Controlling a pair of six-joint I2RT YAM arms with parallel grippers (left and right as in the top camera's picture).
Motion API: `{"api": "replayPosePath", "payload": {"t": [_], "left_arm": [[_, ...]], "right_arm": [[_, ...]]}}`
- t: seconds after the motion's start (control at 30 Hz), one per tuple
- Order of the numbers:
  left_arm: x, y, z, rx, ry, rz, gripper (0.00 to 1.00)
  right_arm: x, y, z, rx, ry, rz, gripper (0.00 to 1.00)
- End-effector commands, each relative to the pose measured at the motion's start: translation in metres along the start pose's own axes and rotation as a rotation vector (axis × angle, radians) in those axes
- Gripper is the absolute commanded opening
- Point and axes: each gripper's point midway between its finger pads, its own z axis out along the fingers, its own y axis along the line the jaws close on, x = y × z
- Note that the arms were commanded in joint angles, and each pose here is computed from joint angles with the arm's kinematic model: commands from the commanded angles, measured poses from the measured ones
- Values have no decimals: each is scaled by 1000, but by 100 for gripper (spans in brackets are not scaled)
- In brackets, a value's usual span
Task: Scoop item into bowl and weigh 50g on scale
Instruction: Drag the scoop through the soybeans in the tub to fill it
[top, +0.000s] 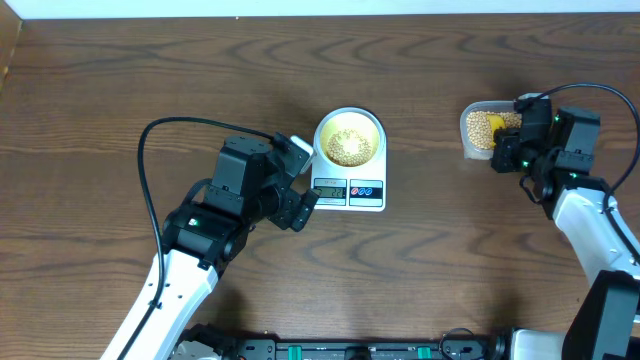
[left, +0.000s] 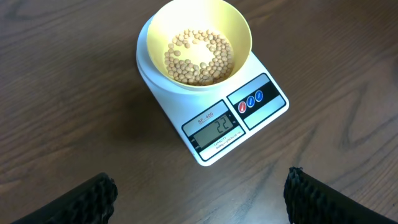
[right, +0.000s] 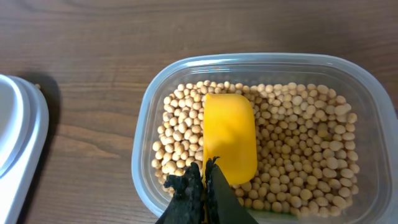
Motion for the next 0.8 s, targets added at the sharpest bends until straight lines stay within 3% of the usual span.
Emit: {"api": "replayPosePath", "payload": {"t": [0.0,0.77], "left_arm": [[6,-2,3,15,12,7,88],[6,-2,3,15,11,7,88]], "right_arm": [[3,2,1,-51,6,54,1],[0,-6,-9,-126,-20,166,1]]}}
